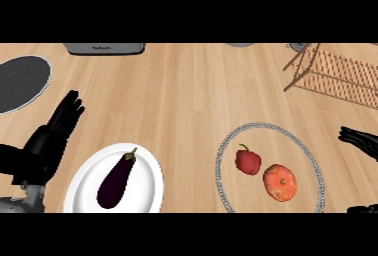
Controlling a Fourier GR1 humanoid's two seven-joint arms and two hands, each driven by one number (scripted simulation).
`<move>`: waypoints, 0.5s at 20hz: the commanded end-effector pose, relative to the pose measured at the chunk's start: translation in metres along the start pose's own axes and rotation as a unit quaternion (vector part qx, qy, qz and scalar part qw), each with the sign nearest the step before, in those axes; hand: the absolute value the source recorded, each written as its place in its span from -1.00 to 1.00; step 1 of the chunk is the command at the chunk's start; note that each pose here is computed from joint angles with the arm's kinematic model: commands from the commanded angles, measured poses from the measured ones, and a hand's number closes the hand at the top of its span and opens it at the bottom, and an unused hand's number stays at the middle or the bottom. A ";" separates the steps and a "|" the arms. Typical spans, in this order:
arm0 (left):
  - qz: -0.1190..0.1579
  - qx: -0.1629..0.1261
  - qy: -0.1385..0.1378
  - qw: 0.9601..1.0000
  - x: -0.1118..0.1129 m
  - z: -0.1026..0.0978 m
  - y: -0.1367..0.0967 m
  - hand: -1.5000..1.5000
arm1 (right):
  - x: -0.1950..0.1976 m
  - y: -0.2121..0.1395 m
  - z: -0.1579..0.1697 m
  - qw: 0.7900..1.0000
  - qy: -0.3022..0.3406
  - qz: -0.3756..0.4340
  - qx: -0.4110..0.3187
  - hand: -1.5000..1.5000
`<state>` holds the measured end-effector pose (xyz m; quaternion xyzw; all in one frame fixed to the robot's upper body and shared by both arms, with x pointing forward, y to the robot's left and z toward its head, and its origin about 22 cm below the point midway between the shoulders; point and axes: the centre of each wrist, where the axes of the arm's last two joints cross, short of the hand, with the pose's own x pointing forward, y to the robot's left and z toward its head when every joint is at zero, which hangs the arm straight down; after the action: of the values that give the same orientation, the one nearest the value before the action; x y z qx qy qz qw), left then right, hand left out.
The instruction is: Pick the squash from the placemat and place it in the tiered shelf
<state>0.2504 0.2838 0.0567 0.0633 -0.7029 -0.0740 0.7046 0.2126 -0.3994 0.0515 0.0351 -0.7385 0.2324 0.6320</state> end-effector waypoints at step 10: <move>-0.001 0.002 0.002 1.000 -0.006 -0.015 -0.003 0.00 | 0.088 0.017 -0.009 0.977 0.063 0.184 0.083 -1.00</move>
<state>0.2576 0.2841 0.0581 0.0624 -0.7029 -0.0753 0.7046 0.2030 -0.3834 0.1105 -0.0513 -0.6905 0.3705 0.6192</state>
